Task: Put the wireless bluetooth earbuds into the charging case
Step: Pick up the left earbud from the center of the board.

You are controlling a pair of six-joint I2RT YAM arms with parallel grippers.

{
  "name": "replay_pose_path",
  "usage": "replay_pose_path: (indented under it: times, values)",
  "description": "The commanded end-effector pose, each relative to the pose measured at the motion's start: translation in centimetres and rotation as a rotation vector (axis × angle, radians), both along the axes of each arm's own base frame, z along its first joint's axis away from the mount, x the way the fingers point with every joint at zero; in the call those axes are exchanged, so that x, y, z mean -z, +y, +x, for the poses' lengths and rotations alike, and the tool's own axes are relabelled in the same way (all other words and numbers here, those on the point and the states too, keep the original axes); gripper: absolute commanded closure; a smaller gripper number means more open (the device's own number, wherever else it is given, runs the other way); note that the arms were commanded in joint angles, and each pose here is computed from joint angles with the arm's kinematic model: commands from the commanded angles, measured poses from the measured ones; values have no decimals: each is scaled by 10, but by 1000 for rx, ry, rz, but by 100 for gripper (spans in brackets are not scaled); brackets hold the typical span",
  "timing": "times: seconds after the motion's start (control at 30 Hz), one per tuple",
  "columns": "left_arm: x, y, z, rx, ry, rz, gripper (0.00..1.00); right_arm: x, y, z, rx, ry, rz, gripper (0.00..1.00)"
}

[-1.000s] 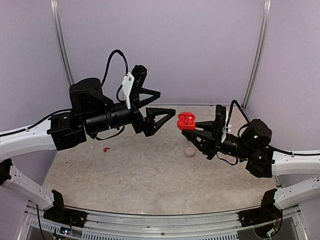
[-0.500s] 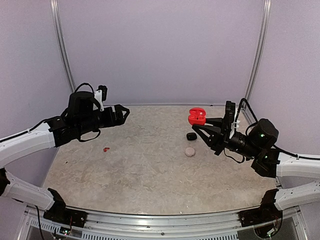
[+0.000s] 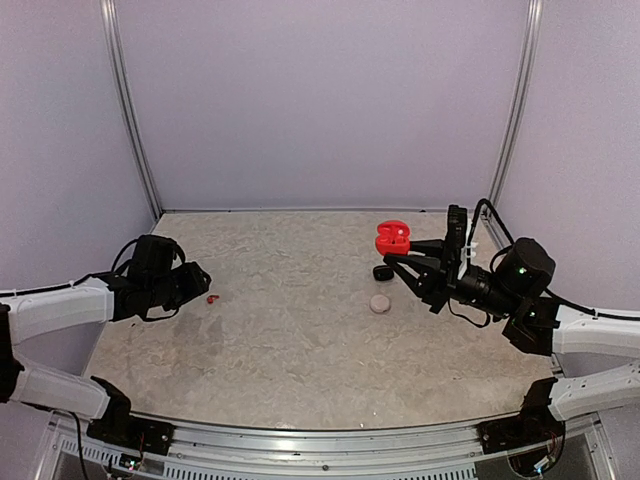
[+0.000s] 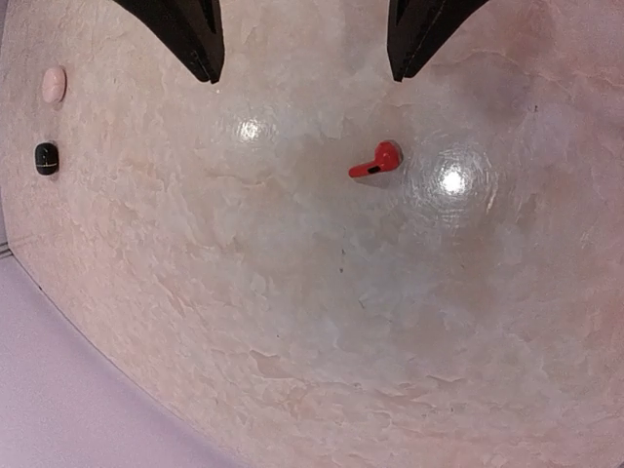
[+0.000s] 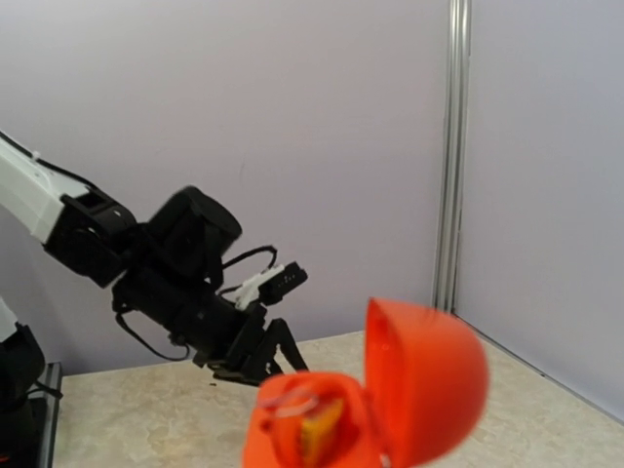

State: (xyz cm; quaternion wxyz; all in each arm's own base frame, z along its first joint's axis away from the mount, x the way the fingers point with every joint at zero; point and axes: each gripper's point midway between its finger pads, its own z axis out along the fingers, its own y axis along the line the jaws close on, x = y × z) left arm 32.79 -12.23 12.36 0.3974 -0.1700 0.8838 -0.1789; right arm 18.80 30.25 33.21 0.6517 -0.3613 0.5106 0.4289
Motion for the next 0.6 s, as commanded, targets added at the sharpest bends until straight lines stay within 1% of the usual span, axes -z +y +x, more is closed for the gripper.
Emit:
replay_pose_path:
  times: [0.0,0.23,0.43,0.57]
  values:
    - [16,5,9,-44,18,-48,44,3,-1,2,-3,13,-1,97]
    - [42,7,21,-54,51,-24,56,4,0,4,-4,18,-6,97]
    - [65,14,27,-74,102,25,61,4,1,6,-3,19,-12,97]
    - [75,18,31,-74,118,51,63,5,2,8,-2,22,-15,97]
